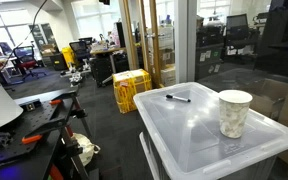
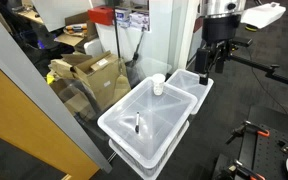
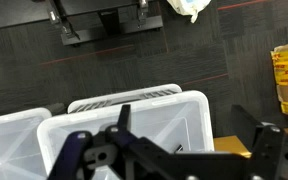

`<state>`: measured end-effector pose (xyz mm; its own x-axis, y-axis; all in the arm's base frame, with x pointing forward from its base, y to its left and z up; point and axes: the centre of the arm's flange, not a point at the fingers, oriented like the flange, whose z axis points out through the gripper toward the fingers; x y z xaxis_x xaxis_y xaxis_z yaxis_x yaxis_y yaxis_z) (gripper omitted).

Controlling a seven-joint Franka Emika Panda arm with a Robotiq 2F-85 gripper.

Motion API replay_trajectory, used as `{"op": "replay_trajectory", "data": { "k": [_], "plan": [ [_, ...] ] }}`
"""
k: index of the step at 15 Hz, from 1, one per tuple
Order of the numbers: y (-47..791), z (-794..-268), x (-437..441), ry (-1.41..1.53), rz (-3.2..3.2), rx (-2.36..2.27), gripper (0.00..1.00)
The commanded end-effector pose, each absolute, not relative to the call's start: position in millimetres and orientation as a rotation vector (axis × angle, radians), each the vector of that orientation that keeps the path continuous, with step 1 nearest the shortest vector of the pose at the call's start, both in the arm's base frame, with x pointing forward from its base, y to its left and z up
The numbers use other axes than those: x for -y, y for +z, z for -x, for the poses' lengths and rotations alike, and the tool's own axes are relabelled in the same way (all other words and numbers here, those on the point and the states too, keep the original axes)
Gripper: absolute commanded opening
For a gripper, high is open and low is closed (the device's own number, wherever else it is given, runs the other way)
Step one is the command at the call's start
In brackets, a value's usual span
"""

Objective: Put the marker inside the cup

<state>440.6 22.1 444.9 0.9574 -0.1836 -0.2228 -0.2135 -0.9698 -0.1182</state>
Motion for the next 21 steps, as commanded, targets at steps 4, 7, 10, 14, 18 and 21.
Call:
{"op": "replay_trajectory", "data": {
  "k": [4, 7, 10, 14, 18, 21],
  "plan": [
    [444.9, -440.6, -22.1, 0.318, 2.968, -0.303, 1.0],
    [443.4, -442.6, -23.8, 0.307, 2.978, -0.306, 1.0],
    [439.7, -452.4, -29.9, 0.21, 3.001, -0.326, 1.0],
    [430.8, -479.9, -34.7, 0.082, 2.988, -0.371, 1.0],
    [412.5, -509.9, -37.8, -0.043, 2.956, -0.523, 1.0],
    [394.4, -532.2, -42.0, -0.096, 2.922, -0.649, 1.0]
  ]
}}
